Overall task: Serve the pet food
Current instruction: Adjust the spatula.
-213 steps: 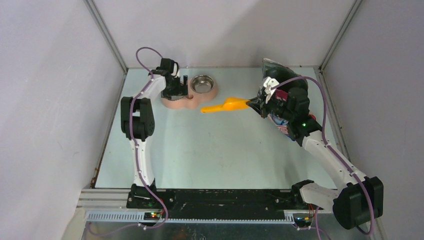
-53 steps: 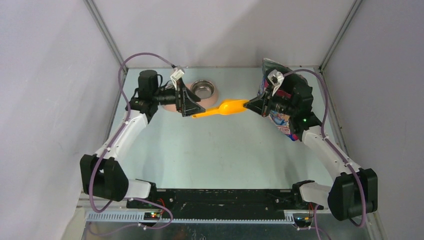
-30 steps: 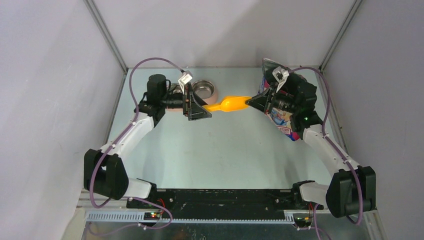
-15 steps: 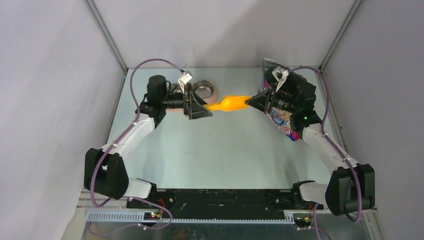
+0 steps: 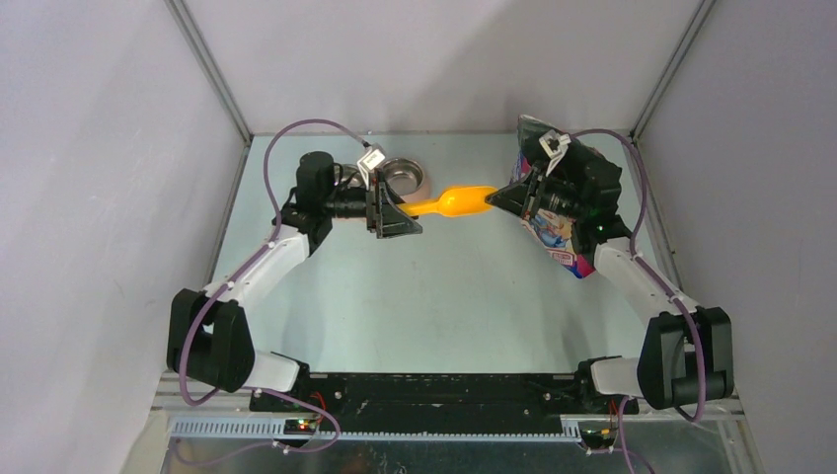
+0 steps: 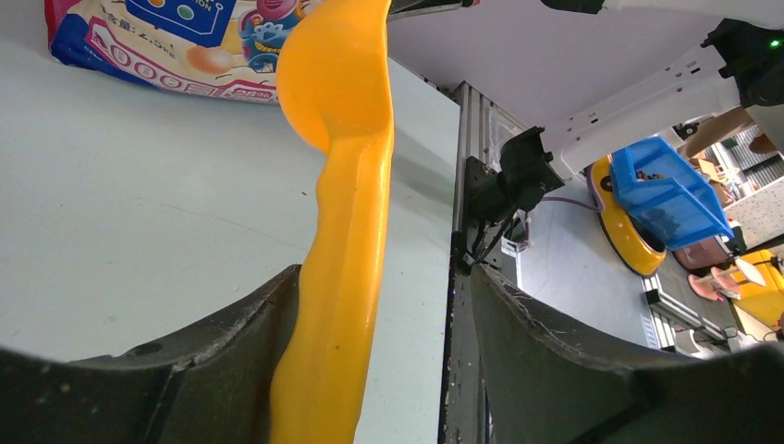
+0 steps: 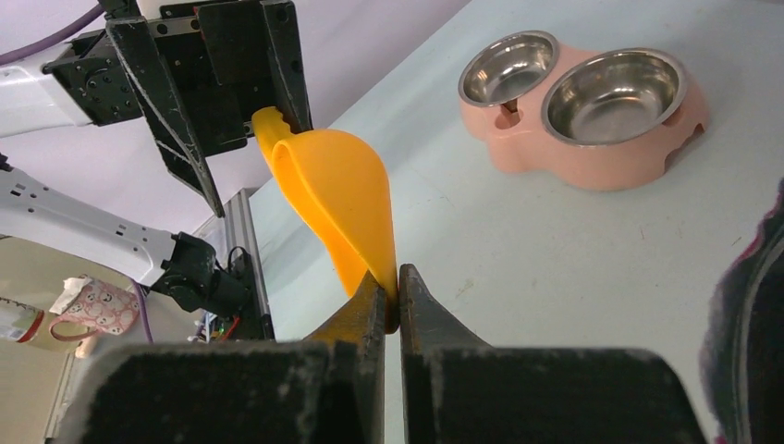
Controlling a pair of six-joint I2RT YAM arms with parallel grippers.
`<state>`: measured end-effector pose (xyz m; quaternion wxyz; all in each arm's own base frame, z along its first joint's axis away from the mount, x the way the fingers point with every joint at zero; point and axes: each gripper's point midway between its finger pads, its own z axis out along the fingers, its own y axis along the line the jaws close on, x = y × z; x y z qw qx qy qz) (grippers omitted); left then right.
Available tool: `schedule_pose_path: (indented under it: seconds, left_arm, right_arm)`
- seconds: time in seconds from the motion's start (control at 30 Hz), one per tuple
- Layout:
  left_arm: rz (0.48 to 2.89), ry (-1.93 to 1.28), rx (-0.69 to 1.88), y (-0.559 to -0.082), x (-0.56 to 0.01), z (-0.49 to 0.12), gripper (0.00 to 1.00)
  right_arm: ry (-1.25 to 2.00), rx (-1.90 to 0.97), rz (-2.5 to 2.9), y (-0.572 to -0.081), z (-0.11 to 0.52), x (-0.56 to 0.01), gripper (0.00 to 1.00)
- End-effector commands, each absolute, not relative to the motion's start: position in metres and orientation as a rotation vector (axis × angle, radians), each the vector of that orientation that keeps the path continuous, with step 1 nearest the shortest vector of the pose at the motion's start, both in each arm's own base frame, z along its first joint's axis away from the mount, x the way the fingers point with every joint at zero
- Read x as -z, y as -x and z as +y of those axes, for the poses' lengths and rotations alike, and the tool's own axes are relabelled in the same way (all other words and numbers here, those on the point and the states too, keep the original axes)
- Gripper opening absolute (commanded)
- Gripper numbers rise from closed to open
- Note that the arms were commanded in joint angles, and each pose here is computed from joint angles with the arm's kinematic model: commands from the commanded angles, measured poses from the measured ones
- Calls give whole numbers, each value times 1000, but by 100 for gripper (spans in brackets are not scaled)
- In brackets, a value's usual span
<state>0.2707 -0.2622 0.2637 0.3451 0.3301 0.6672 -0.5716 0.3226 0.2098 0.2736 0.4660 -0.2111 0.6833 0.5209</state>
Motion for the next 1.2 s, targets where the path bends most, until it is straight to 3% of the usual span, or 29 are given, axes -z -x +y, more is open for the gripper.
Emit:
schedule_pose_path:
  seconds: [0.0, 0.43, 0.7, 1.17]
  left_arm:
    - [1687, -899, 1505, -264, -270, -266, 68]
    - [1692, -871, 1483, -268, -271, -266, 61]
    - [1696, -829, 1457, -275, -271, -266, 75]
    - [1677, -766, 1456, -279, -275, -266, 78]
  right_arm:
    - [536, -1267, 1613, -329, 209, -292, 0]
    - [514, -1285, 1638, -329, 209, -288, 0]
    - [492, -1316, 1651, -329, 211, -285, 0]
    - [422, -1349, 1661, -331, 209, -278, 0]
